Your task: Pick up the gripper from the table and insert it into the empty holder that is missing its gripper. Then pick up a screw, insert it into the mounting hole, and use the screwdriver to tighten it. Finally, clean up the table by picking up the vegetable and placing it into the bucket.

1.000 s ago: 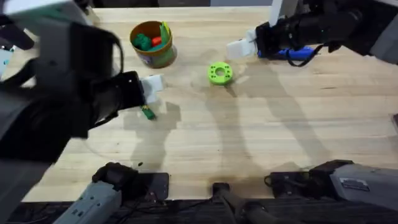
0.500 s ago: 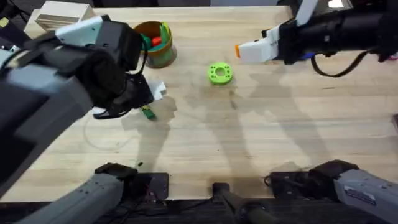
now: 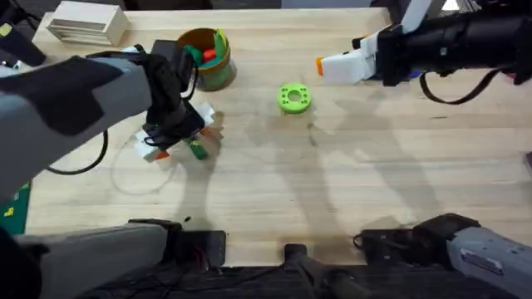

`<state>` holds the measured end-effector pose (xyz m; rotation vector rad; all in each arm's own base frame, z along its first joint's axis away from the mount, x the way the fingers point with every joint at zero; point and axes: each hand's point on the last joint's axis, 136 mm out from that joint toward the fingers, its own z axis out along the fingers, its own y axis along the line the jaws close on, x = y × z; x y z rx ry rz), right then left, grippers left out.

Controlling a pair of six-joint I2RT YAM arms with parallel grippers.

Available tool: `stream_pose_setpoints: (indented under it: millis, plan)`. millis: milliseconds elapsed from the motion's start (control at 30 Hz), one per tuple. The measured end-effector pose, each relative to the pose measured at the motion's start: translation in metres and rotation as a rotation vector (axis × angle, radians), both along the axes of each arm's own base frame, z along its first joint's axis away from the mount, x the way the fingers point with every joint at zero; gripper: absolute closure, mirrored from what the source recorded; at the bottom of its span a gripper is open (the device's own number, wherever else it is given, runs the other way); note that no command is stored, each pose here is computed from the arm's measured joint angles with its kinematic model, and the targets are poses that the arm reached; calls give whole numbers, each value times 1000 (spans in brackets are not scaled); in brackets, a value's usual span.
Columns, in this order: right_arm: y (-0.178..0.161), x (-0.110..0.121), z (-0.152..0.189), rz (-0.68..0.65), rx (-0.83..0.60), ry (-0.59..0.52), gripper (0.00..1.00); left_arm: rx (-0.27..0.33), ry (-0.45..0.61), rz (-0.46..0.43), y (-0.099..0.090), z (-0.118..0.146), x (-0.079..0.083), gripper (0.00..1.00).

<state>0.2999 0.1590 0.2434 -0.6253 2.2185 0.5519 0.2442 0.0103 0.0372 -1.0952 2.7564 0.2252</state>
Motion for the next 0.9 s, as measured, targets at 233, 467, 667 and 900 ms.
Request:
stream_pose_setpoints:
  millis: [233,467,667,900]
  plan:
    - [0,0,0,0,1,-1,33,-65,-10,13,-12,-5,13,883]
    - [1,2,3,0,5,-16,33,-186,40,-16,-33,21,8,972]
    - [2,7,9,0,15,-46,33,-223,-293,-139,-45,117,83,972]
    - [2,8,9,0,16,-50,33,-184,-680,-254,-51,187,162,972]
